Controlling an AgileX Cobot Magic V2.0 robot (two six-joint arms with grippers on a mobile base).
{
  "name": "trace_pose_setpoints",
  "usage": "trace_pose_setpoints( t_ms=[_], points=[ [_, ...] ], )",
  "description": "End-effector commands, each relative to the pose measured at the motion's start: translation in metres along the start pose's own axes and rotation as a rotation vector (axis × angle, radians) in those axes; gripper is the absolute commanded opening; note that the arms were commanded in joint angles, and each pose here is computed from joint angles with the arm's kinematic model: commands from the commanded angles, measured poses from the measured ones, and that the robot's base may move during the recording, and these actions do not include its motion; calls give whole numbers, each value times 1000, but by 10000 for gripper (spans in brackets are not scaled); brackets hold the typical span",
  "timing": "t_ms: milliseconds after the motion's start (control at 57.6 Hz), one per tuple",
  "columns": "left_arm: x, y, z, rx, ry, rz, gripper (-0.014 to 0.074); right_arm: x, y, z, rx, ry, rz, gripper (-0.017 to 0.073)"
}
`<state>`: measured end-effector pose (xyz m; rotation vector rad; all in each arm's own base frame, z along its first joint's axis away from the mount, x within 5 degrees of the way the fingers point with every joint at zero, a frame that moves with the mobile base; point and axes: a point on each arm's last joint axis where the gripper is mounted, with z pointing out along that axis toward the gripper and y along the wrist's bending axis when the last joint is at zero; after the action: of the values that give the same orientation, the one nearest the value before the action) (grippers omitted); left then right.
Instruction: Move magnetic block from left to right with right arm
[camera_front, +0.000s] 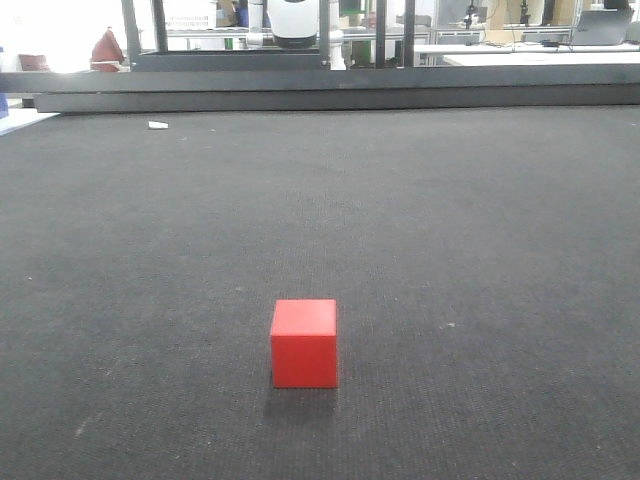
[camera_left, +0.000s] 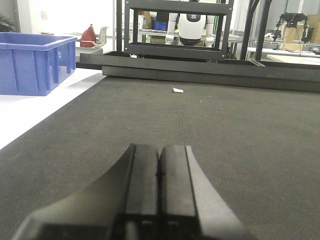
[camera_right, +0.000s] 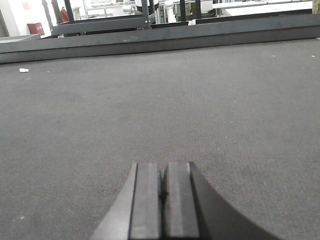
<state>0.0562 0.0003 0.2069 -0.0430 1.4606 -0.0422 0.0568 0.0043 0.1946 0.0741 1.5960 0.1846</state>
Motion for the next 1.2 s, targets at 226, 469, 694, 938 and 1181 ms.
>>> trace_pose_setpoints(
  t_ms=[226, 469, 694, 938, 1181],
  points=[
    [-6, 0, -1, 0, -95, -3, -126, -9, 1, -2, -4, -104, -9, 57],
    [-6, 0, -1, 0, -95, -3, -126, -9, 1, -2, -4, -104, -9, 57],
    [-6, 0, -1, 0, -95, -3, -126, -9, 1, -2, -4, -104, -9, 57],
    [-6, 0, -1, 0, -95, -3, -126, -10, 1, -2, -4, -105, -8, 57],
    [-6, 0, -1, 0, -95, -3, -126, -43, 7, 1, -2, 11, -6, 57]
  ],
)
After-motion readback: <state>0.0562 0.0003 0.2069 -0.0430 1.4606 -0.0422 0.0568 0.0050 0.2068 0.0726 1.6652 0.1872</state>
